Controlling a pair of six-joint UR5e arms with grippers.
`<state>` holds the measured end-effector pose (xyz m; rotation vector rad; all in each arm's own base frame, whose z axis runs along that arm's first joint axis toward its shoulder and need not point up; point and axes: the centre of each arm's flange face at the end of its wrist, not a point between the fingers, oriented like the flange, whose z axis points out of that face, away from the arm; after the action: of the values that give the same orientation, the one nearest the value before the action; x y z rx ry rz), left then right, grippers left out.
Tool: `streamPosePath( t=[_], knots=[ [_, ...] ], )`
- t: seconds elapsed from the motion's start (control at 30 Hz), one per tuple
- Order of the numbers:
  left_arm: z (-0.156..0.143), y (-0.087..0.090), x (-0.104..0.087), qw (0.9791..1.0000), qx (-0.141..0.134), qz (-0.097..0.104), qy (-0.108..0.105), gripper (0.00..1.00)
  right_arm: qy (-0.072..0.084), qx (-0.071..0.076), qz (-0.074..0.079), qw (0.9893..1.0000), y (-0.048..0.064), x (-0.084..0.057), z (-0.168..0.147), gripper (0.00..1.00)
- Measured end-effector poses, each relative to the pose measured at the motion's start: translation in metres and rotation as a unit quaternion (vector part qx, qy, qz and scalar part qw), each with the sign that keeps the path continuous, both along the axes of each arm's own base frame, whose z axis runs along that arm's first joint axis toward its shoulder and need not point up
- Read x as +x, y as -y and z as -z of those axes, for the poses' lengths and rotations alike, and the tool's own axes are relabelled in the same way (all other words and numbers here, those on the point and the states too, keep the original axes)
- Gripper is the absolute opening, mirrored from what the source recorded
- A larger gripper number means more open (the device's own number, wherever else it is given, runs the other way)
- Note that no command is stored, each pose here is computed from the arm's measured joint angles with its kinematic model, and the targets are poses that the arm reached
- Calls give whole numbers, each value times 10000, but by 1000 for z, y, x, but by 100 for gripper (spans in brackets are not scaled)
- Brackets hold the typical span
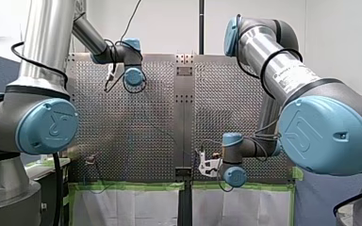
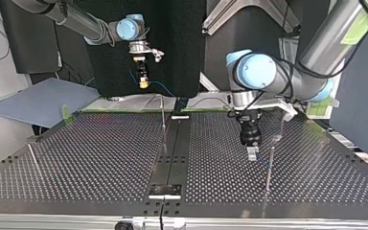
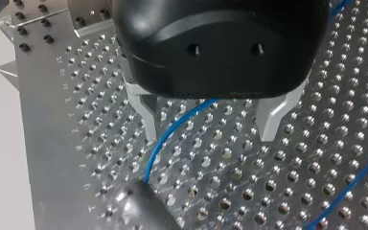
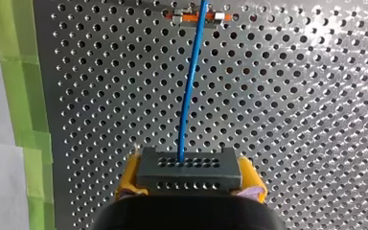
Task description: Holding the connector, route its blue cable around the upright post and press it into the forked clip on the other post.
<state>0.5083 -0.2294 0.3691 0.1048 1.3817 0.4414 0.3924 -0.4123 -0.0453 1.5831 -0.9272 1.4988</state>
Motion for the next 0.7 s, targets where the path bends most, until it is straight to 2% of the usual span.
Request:
streamPosePath(
  t=[0.27, 0.43, 0.7],
  knots=[
    [-22, 1, 8, 10000, -31, -68, 57, 100, 1, -2, -2, 10000, 0, 0, 0, 0],
    [-25, 2, 9, 10000, -31, -53, 48, 100, 0, 0, 3, 10000, 0, 0, 0, 0],
    [1, 7, 16, 9997, 42, -26, -237, 100, -2, 3, 5, 10000, -1, -1, 0, 0]
  ],
)
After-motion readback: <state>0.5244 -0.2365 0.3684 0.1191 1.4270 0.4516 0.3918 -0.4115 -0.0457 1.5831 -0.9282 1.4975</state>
